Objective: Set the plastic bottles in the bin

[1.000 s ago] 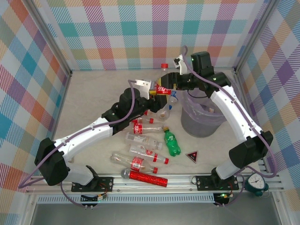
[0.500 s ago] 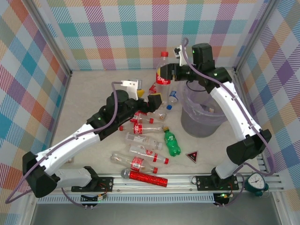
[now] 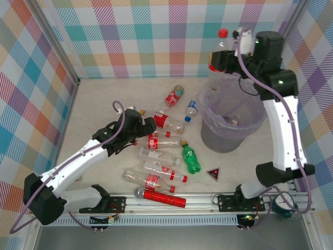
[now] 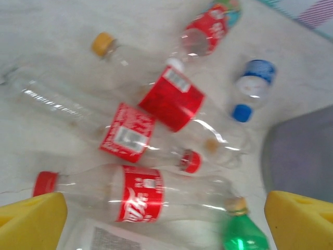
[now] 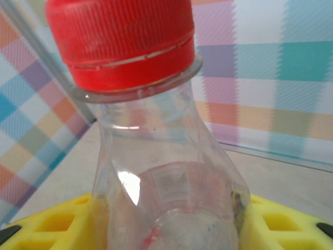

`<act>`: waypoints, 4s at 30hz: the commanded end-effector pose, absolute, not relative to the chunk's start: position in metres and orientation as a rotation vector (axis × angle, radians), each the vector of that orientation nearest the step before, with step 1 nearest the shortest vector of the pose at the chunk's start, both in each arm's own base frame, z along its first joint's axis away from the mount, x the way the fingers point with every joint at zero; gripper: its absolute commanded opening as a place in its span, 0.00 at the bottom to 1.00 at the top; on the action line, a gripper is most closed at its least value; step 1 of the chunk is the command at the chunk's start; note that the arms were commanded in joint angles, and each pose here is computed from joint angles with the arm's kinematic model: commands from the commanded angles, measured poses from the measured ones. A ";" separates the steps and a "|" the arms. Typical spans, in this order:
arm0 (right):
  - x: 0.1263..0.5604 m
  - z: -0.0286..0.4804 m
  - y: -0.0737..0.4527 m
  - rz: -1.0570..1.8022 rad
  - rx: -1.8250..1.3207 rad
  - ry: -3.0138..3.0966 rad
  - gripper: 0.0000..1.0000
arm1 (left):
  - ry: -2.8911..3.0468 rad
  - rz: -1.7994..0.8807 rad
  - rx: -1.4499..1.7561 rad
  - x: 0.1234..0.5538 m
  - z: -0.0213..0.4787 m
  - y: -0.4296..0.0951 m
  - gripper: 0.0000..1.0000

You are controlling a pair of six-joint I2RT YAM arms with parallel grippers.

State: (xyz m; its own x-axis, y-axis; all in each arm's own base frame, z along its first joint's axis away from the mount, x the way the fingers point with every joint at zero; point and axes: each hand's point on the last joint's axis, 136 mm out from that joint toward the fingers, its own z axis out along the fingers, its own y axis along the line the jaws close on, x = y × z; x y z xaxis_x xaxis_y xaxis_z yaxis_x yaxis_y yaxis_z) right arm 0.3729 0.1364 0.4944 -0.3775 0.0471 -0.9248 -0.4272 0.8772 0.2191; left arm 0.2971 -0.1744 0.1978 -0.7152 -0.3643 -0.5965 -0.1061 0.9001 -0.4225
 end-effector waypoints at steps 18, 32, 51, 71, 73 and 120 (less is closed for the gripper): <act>0.347 0.318 0.058 0.360 -0.048 2.309 0.53 | 2.497 -0.435 -0.418 0.335 0.144 -0.188 0.92; 0.348 0.260 0.070 0.450 -0.054 2.394 0.65 | 2.535 -0.336 -0.396 0.344 0.152 -0.187 0.91; 0.318 0.340 0.074 0.476 -0.099 2.209 0.85 | 2.464 -0.282 -0.202 0.392 0.180 -0.223 0.92; 0.249 0.386 0.086 0.611 -0.114 2.111 0.85 | 2.464 -0.291 0.383 0.531 0.137 -0.287 0.91; 0.248 0.384 0.085 0.606 -0.112 2.116 0.85 | 2.504 -0.262 0.405 0.532 0.123 -0.286 0.91; 0.252 0.373 0.086 0.640 -0.076 2.035 0.99 | 2.543 -0.211 0.521 0.502 0.081 -0.317 0.46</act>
